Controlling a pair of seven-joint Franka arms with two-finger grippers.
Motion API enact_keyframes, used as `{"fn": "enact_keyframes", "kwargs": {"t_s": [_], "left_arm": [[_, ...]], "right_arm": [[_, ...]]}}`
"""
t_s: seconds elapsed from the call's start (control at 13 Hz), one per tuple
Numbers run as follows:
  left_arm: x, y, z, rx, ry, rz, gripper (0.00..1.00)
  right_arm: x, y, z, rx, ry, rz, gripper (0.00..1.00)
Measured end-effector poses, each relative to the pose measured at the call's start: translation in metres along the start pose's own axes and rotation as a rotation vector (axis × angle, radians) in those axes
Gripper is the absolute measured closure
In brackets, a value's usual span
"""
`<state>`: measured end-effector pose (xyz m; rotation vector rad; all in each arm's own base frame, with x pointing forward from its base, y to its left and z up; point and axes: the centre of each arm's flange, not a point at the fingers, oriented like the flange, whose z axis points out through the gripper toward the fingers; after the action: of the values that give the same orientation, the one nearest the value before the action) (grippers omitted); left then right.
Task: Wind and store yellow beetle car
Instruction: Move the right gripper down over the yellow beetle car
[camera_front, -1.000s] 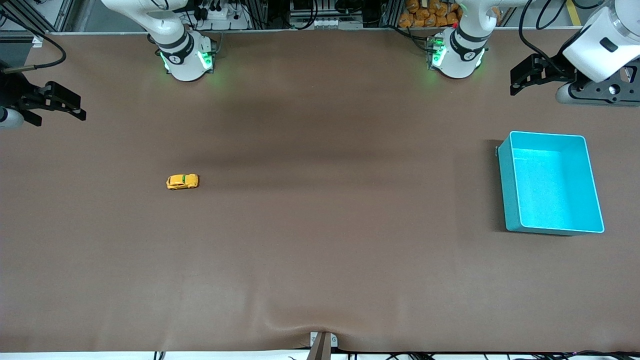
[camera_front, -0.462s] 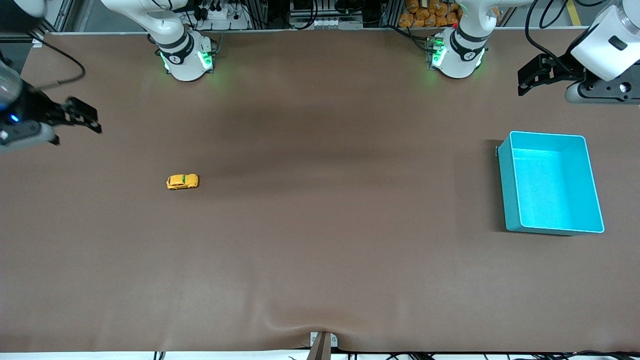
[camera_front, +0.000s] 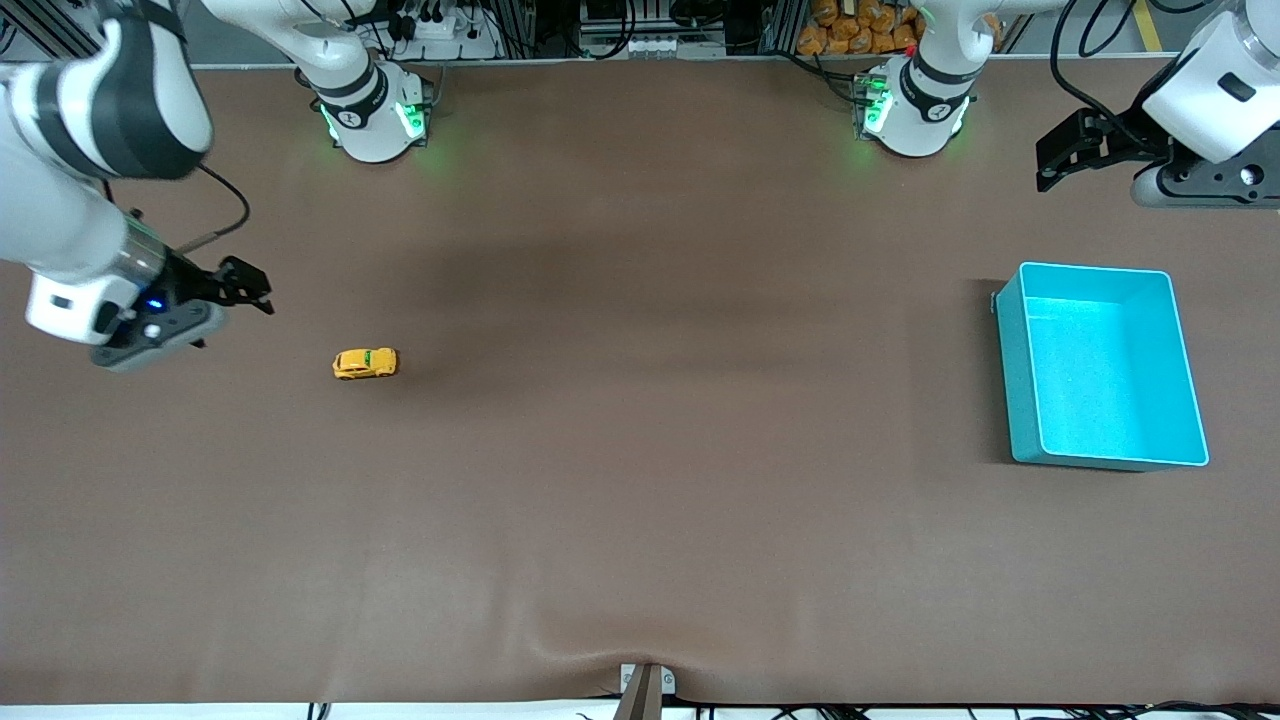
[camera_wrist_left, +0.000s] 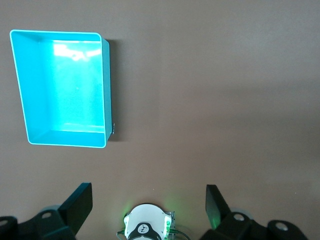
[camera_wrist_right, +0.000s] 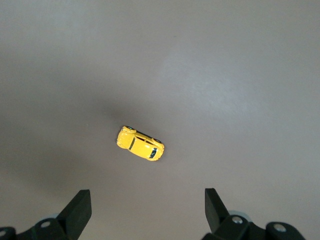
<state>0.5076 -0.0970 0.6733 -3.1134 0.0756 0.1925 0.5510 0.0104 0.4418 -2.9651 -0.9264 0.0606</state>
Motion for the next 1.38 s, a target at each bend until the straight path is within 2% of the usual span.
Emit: {"fn": "enact_keyframes", "kwargs": {"t_s": [0.38,0.77,1.15,1.38], "left_arm": [[0.000,0.000,0.001,0.000,-0.002,-0.001,0.00],[0.000,-0.001,0.001,0.001,-0.003,-0.002,0.00],[0.000,-0.001,0.001,0.002,-0.003,-0.002,0.00],[0.000,-0.001,0.002,0.002,-0.003,-0.002,0.00]], "right_arm": [[0.018,0.016,0.085,0.013,-0.029,-0.447,0.00],[-0.003,0.005,0.148,-0.009,-0.015,-0.797,0.00],[-0.010,-0.009,0.172,-0.059,0.016,-0.897,0.01],[-0.014,-0.031,0.191,-0.062,0.023,-0.931,0.01]]}}
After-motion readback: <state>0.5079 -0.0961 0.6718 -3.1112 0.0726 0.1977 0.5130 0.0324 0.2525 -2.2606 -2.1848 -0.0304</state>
